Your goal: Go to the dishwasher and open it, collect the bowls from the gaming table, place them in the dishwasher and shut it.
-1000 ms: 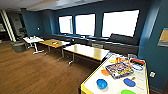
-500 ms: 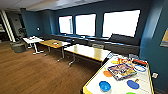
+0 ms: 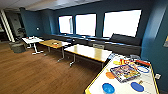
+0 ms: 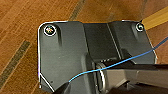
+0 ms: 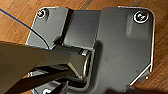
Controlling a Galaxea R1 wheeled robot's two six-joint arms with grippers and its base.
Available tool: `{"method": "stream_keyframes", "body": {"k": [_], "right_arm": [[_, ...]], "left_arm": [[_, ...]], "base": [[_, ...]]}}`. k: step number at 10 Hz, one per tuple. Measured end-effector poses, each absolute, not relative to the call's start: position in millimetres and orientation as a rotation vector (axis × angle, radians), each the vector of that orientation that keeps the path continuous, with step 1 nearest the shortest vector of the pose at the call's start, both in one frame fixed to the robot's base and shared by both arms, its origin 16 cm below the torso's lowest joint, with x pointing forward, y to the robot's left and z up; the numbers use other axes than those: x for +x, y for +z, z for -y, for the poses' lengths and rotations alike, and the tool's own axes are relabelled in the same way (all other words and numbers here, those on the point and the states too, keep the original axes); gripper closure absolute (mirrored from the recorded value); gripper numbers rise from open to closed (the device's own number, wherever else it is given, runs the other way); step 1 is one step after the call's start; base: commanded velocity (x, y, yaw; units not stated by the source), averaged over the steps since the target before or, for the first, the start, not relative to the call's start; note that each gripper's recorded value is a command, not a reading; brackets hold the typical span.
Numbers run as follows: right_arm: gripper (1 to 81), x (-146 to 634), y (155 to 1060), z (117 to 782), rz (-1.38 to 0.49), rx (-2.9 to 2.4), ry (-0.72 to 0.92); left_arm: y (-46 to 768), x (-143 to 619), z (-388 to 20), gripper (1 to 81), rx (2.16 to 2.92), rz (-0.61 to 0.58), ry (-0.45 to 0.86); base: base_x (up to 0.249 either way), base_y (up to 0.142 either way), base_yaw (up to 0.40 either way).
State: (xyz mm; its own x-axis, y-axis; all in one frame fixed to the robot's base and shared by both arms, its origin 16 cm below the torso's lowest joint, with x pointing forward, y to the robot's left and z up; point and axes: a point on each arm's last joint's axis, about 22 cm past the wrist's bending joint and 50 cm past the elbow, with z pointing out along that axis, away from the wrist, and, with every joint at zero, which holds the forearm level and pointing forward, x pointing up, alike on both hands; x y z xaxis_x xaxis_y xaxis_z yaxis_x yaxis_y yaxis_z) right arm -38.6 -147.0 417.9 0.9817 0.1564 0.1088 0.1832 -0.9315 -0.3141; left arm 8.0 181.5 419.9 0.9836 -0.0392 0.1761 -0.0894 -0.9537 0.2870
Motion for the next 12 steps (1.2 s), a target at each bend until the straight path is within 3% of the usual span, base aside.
{"method": "stream_keyframes", "body": {"k": [9, 12], "right_arm": [[1.0, -41, 418, 148, 0.246, -2.801, -0.113], [1.0, -42, 418, 147, 0.246, -2.800, -0.113]], "left_arm": [[420, 6, -180, 1.0, 2.830, 0.084, 0.237], [420, 5, -181, 1.0, 2.833, 0.086, 0.231]], "base": [[0.007, 0.000, 0.000], [0.000, 0.000, -0.151]]}}
